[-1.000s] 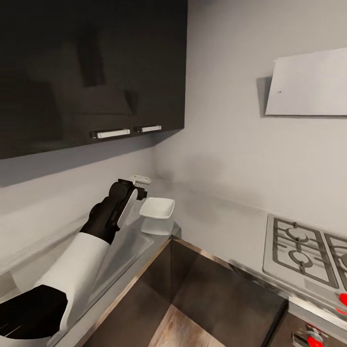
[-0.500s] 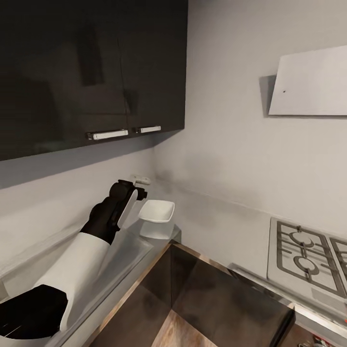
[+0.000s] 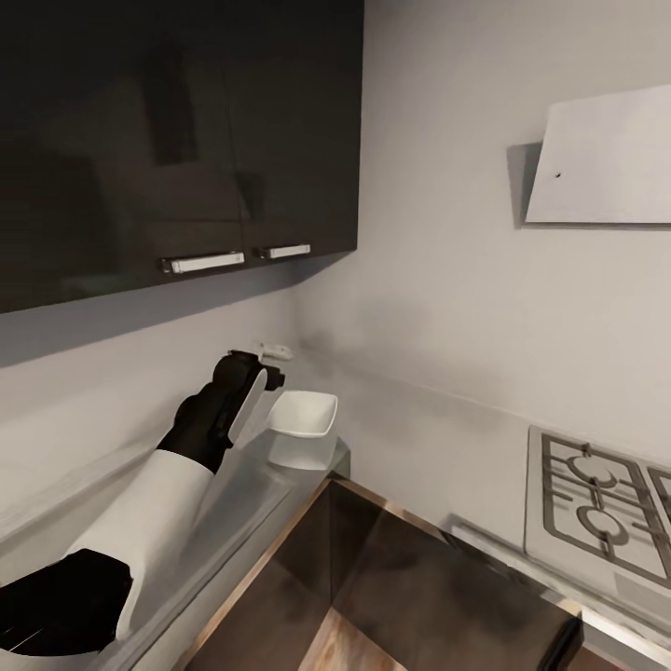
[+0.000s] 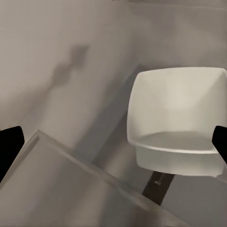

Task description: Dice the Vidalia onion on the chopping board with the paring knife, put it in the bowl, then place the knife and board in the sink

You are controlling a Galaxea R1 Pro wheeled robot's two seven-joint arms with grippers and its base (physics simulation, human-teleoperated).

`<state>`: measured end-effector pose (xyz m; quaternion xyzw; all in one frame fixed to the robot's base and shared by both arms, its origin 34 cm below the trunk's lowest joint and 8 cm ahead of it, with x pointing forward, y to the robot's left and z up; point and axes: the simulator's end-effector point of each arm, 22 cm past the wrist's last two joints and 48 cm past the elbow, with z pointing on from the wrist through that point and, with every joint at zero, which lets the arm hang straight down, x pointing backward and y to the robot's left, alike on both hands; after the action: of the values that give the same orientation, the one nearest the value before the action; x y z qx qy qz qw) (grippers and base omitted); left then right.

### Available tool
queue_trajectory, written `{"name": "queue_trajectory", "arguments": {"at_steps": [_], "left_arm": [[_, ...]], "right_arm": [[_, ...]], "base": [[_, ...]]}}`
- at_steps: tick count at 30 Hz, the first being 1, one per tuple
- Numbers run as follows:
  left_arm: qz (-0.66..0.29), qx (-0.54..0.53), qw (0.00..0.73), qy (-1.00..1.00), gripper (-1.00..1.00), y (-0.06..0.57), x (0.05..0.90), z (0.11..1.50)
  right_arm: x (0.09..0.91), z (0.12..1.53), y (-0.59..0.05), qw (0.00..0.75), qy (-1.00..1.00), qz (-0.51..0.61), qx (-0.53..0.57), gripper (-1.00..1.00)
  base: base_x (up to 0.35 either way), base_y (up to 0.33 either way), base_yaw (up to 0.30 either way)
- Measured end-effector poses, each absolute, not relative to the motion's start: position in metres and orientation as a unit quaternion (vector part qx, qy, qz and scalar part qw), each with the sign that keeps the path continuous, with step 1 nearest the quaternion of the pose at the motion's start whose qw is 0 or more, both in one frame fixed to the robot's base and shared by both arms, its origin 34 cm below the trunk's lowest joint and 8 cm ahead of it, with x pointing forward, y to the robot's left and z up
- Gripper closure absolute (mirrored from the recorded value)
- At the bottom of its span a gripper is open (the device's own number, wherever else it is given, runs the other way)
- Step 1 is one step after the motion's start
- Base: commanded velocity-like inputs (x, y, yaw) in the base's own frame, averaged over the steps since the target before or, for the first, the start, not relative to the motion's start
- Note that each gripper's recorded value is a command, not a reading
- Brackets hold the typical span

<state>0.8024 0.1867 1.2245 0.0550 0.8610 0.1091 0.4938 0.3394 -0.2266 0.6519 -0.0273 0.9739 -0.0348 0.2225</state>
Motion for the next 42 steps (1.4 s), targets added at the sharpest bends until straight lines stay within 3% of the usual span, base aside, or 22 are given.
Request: {"name": "queue_trajectory", "arguments": {"at_steps": [42], "left_arm": [[0.112,0.052,0.485,0.866,-1.0,0.191,0.812,1.19]], "right_arm": [[0.336,0.651,-0.227,0.22,0.974,-0.035,-0.027,-1.0]], "base": [[0.004,0.0,0.0]]}}
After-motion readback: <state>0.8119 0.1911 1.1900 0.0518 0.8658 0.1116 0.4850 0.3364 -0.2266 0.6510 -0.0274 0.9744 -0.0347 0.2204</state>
